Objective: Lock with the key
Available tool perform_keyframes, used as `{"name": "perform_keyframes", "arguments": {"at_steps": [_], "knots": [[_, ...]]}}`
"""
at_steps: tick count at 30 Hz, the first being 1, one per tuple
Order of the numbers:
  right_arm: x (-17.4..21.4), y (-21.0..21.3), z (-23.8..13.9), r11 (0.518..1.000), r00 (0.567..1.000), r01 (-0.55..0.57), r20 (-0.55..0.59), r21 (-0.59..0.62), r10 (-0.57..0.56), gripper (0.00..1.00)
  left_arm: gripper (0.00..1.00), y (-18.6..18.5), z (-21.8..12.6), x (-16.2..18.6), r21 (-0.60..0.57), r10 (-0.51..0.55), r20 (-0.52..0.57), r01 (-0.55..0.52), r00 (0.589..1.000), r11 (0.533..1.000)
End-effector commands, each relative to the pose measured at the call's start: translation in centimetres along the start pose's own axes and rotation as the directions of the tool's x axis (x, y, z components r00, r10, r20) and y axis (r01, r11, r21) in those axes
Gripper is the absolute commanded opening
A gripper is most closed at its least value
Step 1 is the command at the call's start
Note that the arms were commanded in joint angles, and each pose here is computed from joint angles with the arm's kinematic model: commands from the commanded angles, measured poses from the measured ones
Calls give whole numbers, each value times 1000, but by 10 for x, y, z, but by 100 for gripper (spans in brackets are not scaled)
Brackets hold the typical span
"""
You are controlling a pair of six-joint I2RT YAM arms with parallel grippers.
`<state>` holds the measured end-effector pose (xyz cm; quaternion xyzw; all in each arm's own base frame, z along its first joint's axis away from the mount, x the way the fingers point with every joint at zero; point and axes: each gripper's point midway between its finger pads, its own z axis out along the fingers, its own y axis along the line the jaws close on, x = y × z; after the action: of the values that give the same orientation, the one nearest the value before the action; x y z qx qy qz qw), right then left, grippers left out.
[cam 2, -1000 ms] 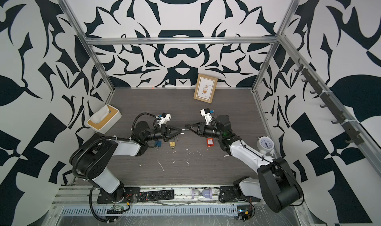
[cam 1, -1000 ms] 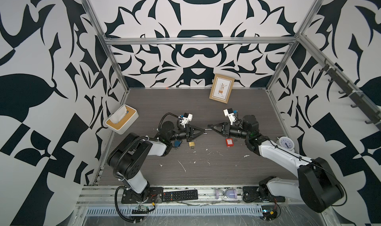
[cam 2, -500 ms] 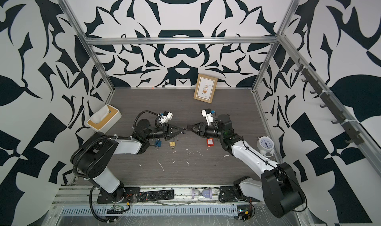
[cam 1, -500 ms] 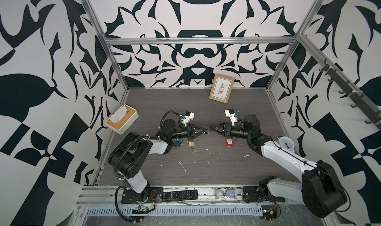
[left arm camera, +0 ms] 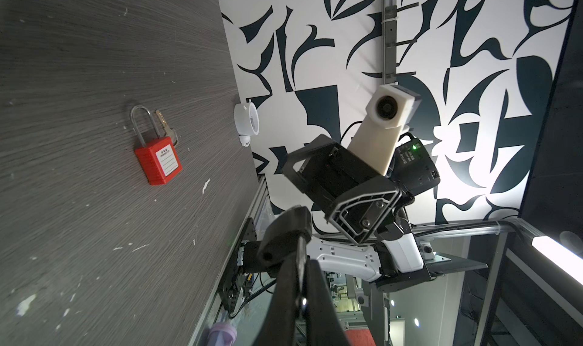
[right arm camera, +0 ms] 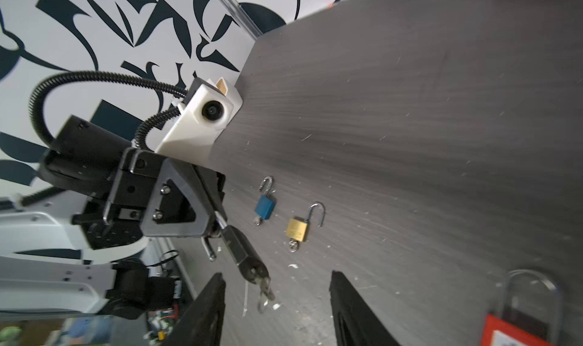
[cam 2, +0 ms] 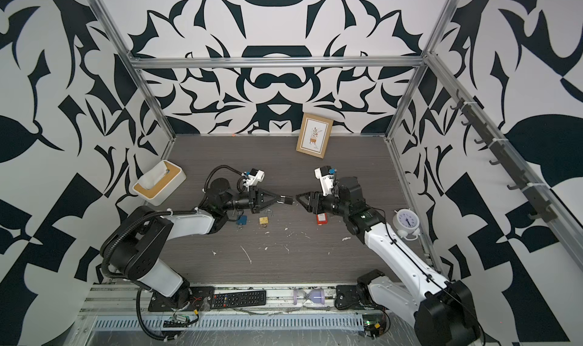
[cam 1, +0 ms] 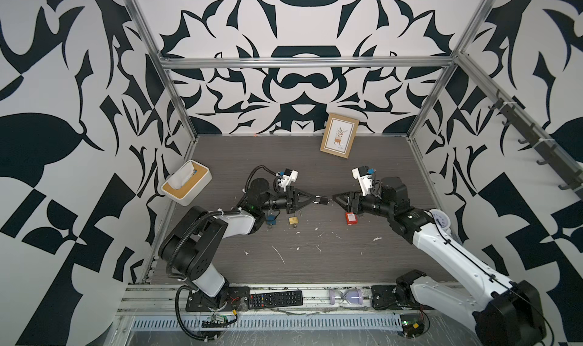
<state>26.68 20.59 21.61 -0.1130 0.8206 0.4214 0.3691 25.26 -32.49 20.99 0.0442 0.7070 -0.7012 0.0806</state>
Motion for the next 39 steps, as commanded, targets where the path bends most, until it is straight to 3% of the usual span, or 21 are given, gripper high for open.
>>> {"name": "perform_keyframes", "arguments": {"at_steps": [1,10,14,29,39], "knots": [[-21,9,-17,976,967,213,132,38,-216,54,0,-21,0,1,-7,51,-23,-52,998,999],[-5,65,-12,907,917,398,87,-139,-389,53,0,-37,-4,5,-43,83,-46,-85,995,995],[-3,73,-5,889,899,438,89,-133,-430,53,0,-42,-4,5,-31,82,-54,-84,995,996],[-10,69,9,890,899,437,99,-131,-427,48,0,-47,-4,6,21,61,-56,-60,997,998],[-16,75,9,893,910,412,130,-179,-394,30,0,-43,-2,3,62,19,-52,-15,998,998]]}}
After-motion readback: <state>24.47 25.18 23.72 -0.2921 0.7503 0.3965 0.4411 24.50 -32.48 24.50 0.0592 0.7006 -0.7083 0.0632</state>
